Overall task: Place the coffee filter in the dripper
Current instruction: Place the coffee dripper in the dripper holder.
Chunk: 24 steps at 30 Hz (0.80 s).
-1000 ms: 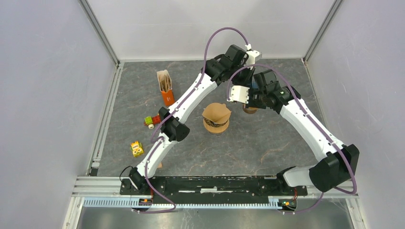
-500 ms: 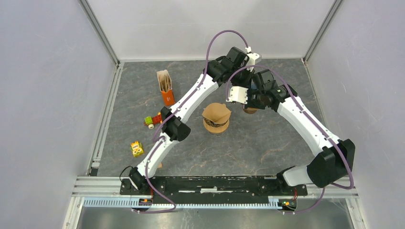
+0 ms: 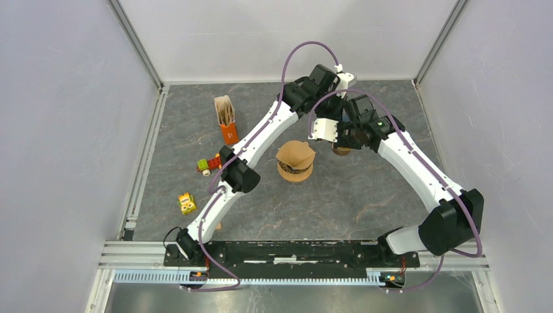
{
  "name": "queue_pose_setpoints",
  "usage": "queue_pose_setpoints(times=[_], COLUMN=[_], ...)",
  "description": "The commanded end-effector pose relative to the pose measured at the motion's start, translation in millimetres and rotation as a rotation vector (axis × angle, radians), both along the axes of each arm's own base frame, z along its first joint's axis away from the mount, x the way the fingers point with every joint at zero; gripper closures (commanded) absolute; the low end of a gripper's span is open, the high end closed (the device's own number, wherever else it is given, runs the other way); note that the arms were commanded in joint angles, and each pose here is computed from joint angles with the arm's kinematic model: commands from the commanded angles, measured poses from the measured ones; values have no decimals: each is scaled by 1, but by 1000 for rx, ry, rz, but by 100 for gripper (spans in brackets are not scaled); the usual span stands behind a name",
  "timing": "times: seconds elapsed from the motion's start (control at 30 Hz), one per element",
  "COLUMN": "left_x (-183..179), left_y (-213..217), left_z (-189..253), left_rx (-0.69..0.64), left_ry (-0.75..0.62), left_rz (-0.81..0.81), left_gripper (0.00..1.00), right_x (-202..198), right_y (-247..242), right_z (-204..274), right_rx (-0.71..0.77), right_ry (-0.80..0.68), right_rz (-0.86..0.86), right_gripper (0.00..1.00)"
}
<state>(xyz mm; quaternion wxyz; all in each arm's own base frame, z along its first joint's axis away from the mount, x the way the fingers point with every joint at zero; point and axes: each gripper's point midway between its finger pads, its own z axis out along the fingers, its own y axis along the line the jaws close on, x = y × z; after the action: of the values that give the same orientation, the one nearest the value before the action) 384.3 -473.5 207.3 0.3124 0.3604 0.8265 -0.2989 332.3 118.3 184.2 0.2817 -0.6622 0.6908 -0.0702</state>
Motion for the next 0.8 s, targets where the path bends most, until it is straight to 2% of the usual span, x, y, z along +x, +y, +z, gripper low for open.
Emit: queue_pose_setpoints(times=[0.0,0.77], left_x=[-2,-8], left_y=[3,9], left_z=[-19,-47], left_rx=[53,125], left_ry=[-3,48], left_rz=[-43,-45], left_gripper=[98,98], right_x=[-8,-16], right_y=[5,3], right_z=[-14,-39], right_rx=[11,-22], right_ry=[53,130], right_rz=[35,43], right_gripper=[100,100])
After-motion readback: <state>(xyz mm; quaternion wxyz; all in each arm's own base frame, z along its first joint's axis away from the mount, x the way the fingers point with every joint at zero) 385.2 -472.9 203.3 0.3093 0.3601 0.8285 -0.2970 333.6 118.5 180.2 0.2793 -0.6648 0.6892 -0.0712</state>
